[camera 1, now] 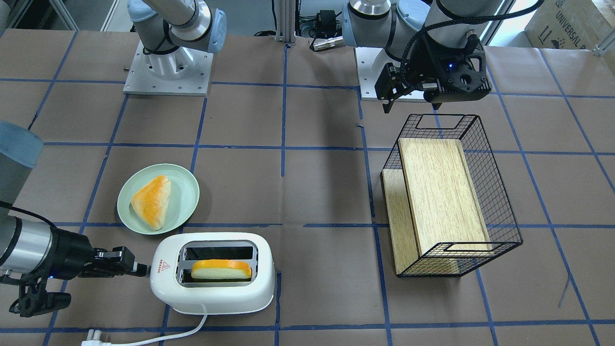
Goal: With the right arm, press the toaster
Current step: 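Press the toaster lever down with the right gripper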
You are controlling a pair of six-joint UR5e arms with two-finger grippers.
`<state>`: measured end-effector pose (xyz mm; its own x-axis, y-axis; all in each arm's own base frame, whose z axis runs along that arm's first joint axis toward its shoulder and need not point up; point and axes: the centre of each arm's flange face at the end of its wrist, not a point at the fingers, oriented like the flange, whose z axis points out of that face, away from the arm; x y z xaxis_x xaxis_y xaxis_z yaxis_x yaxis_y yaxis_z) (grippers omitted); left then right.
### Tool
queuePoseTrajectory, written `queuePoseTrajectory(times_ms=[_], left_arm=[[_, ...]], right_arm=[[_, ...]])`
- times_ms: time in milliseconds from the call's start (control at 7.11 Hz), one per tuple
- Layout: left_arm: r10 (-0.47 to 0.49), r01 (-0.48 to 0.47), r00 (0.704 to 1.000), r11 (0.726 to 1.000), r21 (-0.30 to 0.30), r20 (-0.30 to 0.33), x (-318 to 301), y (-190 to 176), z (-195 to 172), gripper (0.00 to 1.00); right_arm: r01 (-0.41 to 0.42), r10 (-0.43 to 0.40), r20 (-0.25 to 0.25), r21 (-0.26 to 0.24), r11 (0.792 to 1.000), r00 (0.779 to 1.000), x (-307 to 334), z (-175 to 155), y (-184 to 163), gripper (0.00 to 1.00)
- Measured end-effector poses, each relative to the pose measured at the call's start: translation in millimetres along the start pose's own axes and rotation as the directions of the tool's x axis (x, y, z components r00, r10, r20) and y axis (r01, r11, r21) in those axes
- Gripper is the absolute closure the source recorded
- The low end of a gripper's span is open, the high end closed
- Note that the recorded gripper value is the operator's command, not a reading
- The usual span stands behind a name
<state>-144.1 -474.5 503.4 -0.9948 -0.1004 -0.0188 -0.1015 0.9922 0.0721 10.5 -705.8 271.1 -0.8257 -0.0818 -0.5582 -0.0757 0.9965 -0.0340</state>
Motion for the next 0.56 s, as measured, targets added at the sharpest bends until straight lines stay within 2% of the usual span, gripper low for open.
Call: queuePoseTrajectory(times_ms=[562], left_arm=[[0.000,0.000,1.000,1.000,0.001,0.000,0.0,0.0,-0.1,0.00]], right_arm=[[0.007,-0.007,-0.002,0.008,1.000,1.000,14.0,18.5,-8.5,0.95]])
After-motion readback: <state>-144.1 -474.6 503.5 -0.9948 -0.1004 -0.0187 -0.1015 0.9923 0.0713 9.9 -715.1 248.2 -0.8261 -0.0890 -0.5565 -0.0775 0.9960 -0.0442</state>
